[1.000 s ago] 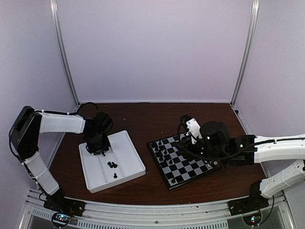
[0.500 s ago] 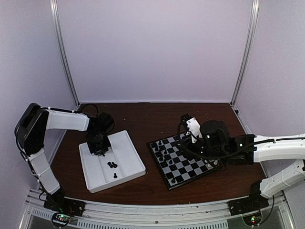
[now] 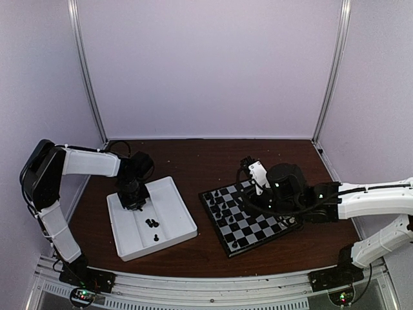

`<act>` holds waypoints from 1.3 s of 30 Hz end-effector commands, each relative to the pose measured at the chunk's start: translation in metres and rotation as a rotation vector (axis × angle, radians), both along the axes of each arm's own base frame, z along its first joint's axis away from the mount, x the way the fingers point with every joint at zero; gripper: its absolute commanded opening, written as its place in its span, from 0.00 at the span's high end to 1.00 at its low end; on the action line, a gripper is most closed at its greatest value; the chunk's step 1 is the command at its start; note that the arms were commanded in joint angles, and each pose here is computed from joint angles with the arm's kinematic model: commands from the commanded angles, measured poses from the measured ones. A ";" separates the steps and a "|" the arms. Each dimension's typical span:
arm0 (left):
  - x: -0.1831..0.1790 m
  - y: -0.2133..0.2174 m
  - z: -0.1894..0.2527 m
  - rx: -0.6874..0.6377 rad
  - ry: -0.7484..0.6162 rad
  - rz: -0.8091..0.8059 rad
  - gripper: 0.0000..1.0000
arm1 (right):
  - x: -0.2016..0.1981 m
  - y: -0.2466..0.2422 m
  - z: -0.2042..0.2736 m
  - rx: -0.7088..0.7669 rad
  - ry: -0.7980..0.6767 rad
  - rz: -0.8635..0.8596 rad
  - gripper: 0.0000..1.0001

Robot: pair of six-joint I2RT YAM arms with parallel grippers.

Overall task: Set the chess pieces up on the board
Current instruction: Pick up the chess piece from the storage box.

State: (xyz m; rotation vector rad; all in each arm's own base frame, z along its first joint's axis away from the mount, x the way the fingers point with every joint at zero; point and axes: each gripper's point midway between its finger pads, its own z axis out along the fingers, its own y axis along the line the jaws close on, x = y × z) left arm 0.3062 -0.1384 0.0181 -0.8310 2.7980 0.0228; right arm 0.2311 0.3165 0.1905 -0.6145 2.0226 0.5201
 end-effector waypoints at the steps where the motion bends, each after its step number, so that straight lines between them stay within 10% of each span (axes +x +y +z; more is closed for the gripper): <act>1: 0.011 -0.017 0.003 -0.096 -0.036 0.014 0.90 | 0.003 0.009 0.008 0.046 0.004 0.007 0.55; 23: 0.009 -0.068 0.079 -0.518 -0.184 0.027 0.89 | 0.004 0.170 -0.013 0.397 0.333 0.286 0.63; 39: -0.011 -0.080 0.086 -0.661 -0.158 0.042 0.88 | 0.036 0.217 -0.058 0.396 0.349 0.239 0.63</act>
